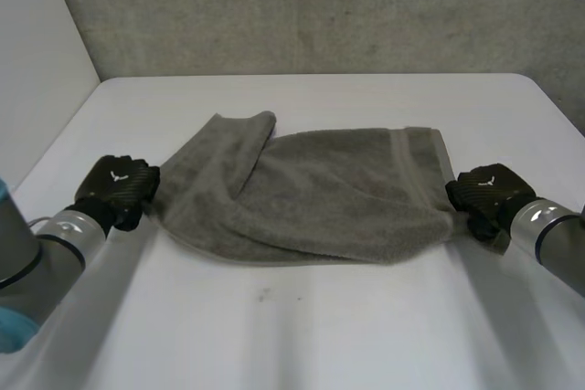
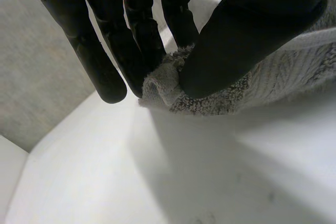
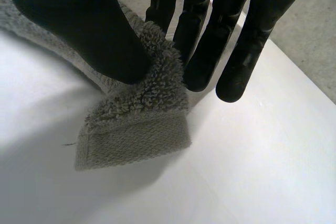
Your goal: Fold the towel.
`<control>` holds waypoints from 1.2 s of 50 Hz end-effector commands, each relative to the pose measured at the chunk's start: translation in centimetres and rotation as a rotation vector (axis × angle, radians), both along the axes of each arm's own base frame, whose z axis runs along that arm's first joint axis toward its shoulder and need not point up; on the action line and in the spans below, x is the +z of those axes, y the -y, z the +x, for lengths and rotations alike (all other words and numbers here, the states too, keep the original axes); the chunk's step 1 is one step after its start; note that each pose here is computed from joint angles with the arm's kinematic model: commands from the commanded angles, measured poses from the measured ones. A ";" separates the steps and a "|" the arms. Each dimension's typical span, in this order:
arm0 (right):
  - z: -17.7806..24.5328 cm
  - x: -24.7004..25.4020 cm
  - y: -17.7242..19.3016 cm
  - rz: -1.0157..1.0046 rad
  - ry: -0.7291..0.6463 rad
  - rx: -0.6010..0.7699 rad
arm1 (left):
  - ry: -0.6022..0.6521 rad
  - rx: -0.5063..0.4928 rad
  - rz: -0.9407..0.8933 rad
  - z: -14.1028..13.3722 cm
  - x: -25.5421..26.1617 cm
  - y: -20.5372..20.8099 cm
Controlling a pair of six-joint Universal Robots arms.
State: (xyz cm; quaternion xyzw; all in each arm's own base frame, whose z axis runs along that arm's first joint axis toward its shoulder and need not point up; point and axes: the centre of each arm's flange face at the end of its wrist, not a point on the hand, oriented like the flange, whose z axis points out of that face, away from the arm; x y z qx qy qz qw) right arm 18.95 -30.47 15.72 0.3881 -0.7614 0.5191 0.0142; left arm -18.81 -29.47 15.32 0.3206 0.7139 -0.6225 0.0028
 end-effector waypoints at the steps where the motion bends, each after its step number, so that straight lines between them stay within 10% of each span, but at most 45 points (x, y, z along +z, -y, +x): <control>1: -1.7 2.7 -1.9 0.158 -0.121 0.024 | -0.014 0.014 -0.052 0.7 4.9 -3.6; 19: -3.7 7.7 -5.8 0.159 -0.296 0.096 | -0.027 0.007 -0.042 1.1 9.1 -9.9; 31: -2.0 3.1 -0.3 0.206 -0.351 0.085 | 0.007 -0.002 0.108 0.0 3.3 -2.4; 39: 0.5 12.9 6.7 -0.299 -0.031 -0.093 | -0.054 0.012 -0.239 -3.1 12.3 4.2; 49: 0.3 23.8 7.9 -0.780 0.288 -0.180 | -0.421 0.083 -0.782 -4.4 29.6 6.3; 60: 0.5 17.1 7.1 -0.442 0.106 -0.131 | -0.363 0.083 -0.460 -4.7 19.1 6.6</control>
